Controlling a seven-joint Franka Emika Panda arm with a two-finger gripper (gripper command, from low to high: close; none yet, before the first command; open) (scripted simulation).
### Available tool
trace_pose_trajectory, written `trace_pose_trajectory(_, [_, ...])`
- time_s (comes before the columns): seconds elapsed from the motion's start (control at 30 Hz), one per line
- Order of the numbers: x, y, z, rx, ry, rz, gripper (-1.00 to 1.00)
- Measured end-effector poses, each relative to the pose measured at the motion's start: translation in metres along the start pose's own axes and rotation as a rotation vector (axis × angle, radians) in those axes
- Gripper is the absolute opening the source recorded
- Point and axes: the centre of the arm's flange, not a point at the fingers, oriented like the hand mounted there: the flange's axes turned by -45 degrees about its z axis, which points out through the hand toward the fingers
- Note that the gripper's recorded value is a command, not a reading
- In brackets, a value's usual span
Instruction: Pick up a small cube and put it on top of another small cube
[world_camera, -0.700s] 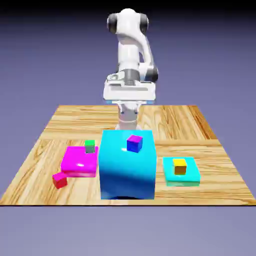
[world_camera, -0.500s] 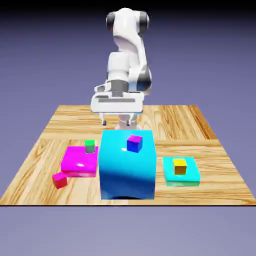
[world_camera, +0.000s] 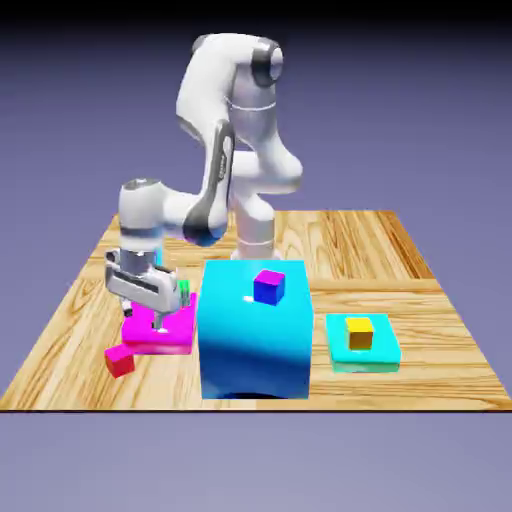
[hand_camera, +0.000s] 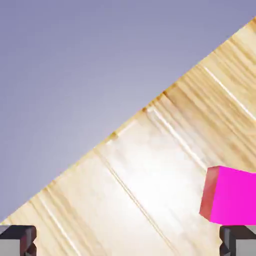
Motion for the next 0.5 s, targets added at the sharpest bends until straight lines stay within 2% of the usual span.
trace_pose_trajectory(0.13, [0.012,0.046,0.040,-0.057,-0.082,0.123,0.00])
trace_pose_trajectory(0.17, [0.012,0.046,0.040,-0.057,-0.082,0.123,0.00])
trace_pose_trajectory(0.33, [0.006,0.049,0.109,-0.057,-0.082,0.123,0.00])
trace_pose_trajectory(0.37, [0.006,0.049,0.110,-0.057,-0.082,0.123,-1.00])
trace_pose_trajectory(0.43, [0.006,0.049,0.110,-0.057,-0.082,0.123,-1.00])
trace_pose_trajectory(0.5, [0.010,0.047,0.082,-0.056,-0.081,0.122,-1.00])
